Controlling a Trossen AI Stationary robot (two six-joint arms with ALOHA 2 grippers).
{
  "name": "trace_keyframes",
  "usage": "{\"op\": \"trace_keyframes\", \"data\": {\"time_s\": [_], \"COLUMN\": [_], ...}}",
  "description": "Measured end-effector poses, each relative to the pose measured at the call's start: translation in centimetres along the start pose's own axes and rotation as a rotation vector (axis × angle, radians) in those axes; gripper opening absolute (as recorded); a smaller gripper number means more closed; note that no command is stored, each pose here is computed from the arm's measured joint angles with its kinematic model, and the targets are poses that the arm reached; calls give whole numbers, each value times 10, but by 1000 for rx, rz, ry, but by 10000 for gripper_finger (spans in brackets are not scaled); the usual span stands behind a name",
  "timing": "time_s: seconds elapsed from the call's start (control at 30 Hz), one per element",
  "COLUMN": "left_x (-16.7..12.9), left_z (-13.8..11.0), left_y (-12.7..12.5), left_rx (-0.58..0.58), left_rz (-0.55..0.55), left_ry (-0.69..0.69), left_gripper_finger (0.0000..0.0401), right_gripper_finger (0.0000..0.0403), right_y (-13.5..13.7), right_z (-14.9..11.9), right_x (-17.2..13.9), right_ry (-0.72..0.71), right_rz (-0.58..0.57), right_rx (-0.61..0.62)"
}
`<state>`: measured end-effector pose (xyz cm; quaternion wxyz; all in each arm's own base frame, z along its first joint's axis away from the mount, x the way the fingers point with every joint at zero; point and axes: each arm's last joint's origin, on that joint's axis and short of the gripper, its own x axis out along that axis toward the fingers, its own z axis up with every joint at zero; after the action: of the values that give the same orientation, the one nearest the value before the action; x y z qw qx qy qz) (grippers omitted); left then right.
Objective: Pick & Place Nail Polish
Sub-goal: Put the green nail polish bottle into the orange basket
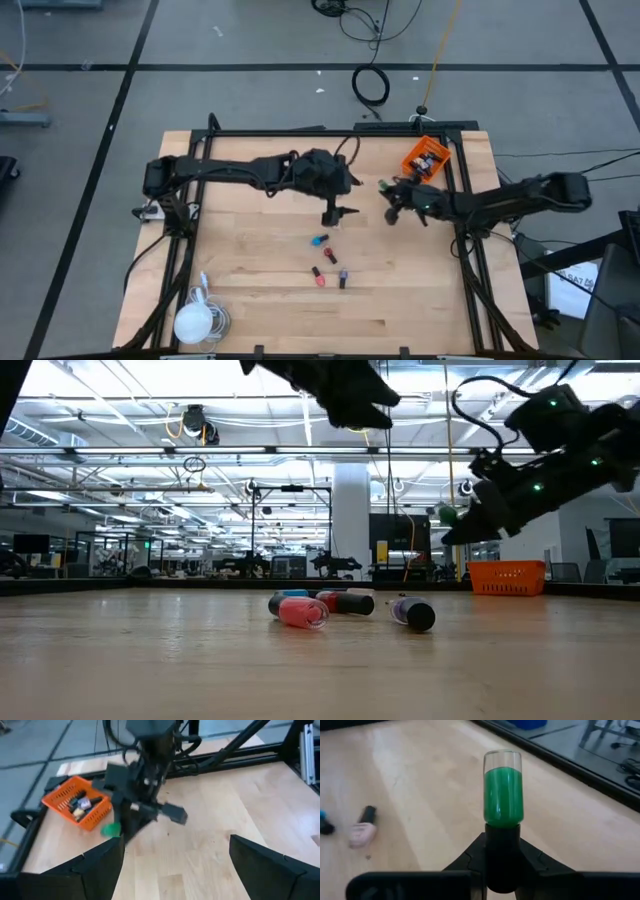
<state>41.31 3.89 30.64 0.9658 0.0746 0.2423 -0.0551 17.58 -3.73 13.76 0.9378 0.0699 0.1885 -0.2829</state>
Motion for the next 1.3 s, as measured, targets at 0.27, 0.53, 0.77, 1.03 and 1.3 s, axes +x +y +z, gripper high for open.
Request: {"op": "trace_keyframes", "data": {"time_s": [0.27,0.53,0.77,1.03,1.3], "left_x": [4,3,5,7,7], "left_z": [-36,-72,-79,-77,-77], "left_y": [39,63,62,56,55], "left_rx": [-150,-284,-277,-222,-222], "left_rz": [36,107,104,91,90], "left_ry": [-57,-69,-46,-44,-43], "left_gripper_finger": [351,351,355,356,362], "right_gripper_finger": [41,41,41,41,120], "right_y": [-28,-55,-70,-76,-75], "right_z": [-3,-7,-12,-14,-14], "right_x": [-20,-28,-29,-29,-29], "right_ry": [-74,-39,17,39,28], "right_rz": [-248,-493,-601,-641,-640], "right_rx": [106,189,208,232,256]}}
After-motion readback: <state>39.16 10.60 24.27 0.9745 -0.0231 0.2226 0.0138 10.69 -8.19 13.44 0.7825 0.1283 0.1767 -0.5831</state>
